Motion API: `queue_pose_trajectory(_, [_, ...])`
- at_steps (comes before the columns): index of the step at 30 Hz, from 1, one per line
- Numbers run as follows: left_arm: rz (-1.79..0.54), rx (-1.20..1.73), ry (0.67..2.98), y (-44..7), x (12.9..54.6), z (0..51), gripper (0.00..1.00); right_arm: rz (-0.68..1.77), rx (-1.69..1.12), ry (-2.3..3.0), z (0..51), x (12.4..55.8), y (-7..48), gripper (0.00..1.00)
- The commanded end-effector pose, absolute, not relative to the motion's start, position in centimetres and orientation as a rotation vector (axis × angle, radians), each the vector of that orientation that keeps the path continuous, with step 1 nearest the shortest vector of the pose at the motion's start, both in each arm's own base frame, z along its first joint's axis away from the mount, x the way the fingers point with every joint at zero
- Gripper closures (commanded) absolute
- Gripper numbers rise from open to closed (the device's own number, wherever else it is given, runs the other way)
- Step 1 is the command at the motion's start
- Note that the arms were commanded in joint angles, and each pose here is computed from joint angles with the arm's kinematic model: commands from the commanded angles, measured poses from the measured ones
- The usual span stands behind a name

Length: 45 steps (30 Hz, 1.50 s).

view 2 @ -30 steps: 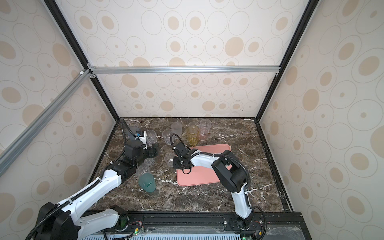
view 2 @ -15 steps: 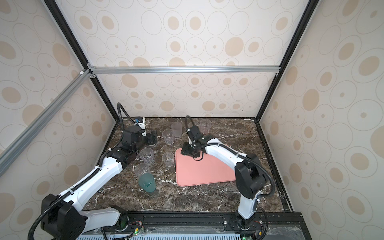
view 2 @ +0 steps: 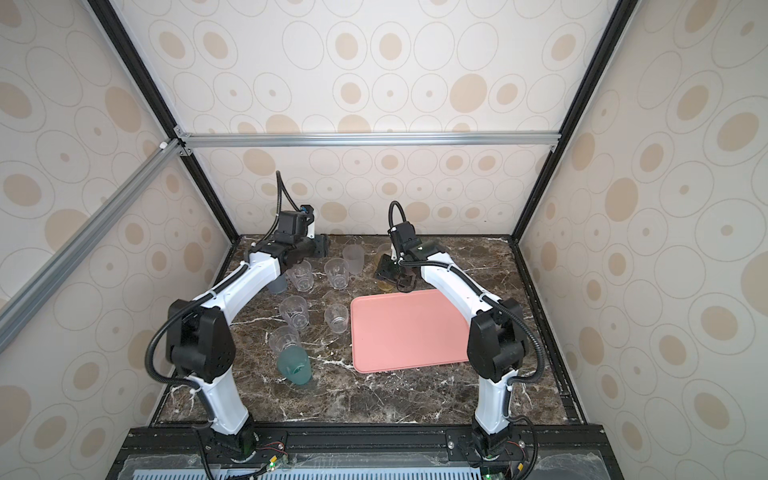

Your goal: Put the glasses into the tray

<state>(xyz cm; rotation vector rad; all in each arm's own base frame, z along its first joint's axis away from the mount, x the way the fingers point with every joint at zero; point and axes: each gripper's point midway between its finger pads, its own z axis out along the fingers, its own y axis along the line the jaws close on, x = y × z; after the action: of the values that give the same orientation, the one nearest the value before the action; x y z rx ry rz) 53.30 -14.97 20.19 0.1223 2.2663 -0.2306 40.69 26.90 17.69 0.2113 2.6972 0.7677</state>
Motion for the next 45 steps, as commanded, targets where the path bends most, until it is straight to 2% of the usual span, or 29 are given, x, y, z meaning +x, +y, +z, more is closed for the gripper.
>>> queue_pose_trajectory(1, [-0.209, 0.236, 2.441, -14.9, 52.6, 16.4, 0.39, 0.766, 0.247, 2.723, 17.0, 39.6, 26.6, 0.54])
queue_pose_trajectory(9, [-0.147, 0.268, 2.523, -14.7, 54.7, 13.0, 0.42, 0.718, 0.242, 2.764, 15.2, 38.3, 25.8, 0.55])
queue_pose_trajectory(20, [-0.156, 0.313, 2.593, -14.8, 53.8, 10.1, 0.66, 0.679, 0.22, 2.768, 14.8, 38.5, 25.5, 0.55])
queue_pose_trajectory(23, [-0.145, 0.331, 2.6, -14.6, 53.4, 10.0, 0.76, 0.676, 0.226, 2.769, 14.7, 38.5, 25.4, 0.55])
queue_pose_trajectory(29, [-0.118, 0.35, 2.609, -14.2, 52.8, 9.8, 0.85, 0.678, 0.243, 2.769, 14.5, 38.4, 25.4, 0.55])
queue_pose_trajectory(32, [-0.119, 0.349, 2.614, -14.2, 52.7, 9.7, 0.93, 0.679, 0.241, 2.764, 14.6, 38.4, 25.4, 0.55])
queue_pose_trajectory(35, [-0.122, 0.341, 2.598, -14.2, 52.6, 11.1, 1.0, 0.671, 0.238, 2.764, 14.7, 38.2, 25.3, 0.55])
queue_pose_trajectory(39, [-0.141, 0.33, 2.555, -14.1, 51.7, 14.7, 1.0, 0.668, 0.234, 2.755, 15.1, 38.2, 25.1, 0.56])
queue_pose_trajectory(45, [-0.149, 0.321, 2.496, -14.8, 47.1, 20.4, 1.0, 0.614, 0.181, 2.742, 16.7, 37.1, 23.8, 0.57])
